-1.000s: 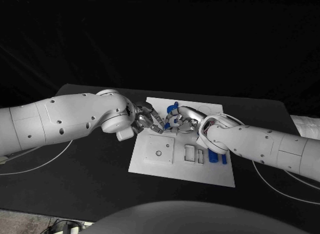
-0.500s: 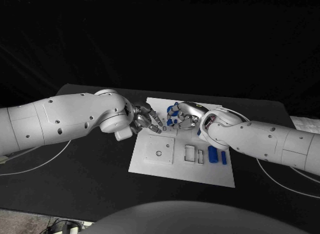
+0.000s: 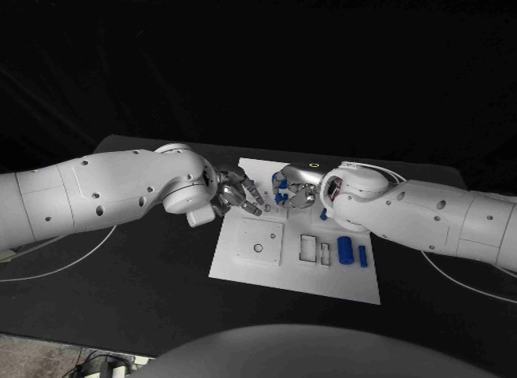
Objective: Assemble the parts on the task board
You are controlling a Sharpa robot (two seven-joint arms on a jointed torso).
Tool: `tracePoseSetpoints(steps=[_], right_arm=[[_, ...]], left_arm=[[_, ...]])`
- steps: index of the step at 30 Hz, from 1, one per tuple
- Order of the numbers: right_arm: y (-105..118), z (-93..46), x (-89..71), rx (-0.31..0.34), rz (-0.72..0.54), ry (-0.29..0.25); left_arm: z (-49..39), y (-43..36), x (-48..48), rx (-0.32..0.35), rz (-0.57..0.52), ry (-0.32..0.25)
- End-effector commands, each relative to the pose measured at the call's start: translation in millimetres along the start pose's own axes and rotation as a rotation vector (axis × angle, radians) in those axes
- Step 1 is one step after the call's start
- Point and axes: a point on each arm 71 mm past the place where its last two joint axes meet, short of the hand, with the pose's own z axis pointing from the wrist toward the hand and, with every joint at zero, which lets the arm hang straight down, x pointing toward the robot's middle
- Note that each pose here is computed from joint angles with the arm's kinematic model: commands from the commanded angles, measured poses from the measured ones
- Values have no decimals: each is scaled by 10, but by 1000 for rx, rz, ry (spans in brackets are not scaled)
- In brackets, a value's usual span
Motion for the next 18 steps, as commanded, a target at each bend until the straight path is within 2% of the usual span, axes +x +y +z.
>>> tracePoseSetpoints(steps=[1, 18], right_arm=[[14, 15, 52, 35, -114, 74], [93, 85, 154, 38, -147, 107]], left_arm=[[7, -19, 22, 3, 5, 24], [14, -32, 40, 1, 10, 35]])
